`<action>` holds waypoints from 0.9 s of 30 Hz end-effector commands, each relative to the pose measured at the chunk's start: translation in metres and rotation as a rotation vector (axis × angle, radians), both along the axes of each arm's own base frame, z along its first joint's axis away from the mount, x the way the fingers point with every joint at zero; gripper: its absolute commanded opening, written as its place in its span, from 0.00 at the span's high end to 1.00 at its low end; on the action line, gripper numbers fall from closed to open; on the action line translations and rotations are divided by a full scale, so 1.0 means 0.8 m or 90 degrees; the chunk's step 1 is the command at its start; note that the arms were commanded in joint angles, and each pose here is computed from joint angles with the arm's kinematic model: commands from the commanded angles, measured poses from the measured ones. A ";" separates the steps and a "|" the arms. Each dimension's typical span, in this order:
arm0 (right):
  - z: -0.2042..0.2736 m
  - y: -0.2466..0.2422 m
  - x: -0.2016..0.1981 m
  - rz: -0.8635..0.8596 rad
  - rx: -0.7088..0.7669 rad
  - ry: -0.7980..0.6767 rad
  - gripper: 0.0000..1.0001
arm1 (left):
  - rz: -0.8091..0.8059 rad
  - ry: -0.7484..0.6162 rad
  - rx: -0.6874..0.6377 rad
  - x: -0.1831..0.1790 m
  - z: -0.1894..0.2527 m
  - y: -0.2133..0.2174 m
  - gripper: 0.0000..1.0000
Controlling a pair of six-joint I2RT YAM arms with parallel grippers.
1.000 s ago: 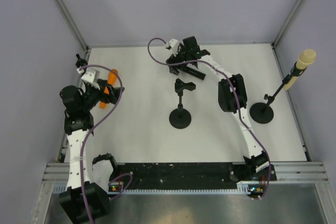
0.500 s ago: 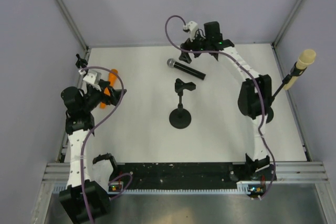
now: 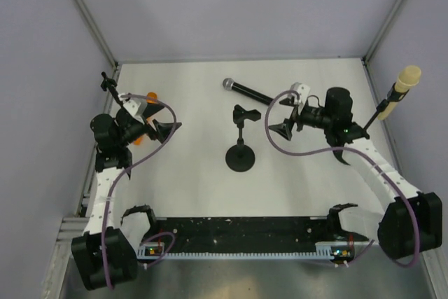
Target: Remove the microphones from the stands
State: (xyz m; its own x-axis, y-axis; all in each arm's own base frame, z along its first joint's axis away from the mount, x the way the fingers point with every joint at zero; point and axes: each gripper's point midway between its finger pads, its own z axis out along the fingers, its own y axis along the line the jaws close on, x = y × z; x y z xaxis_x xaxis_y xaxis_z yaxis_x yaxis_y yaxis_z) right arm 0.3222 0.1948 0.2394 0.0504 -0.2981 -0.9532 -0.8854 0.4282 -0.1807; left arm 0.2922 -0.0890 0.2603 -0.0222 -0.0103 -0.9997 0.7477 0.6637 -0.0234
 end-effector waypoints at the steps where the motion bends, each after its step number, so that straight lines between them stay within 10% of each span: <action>1: 0.021 0.019 -0.031 0.024 0.106 -0.085 0.04 | 0.043 -0.065 -0.001 0.032 0.011 -0.007 0.01; 9: -0.014 0.091 -0.068 0.031 0.157 -0.080 0.08 | 0.219 -0.084 -0.041 0.070 -0.013 0.026 0.01; 27: -0.085 0.140 -0.059 -0.030 0.133 -0.063 0.25 | 0.232 -0.097 -0.028 0.065 -0.011 0.030 0.01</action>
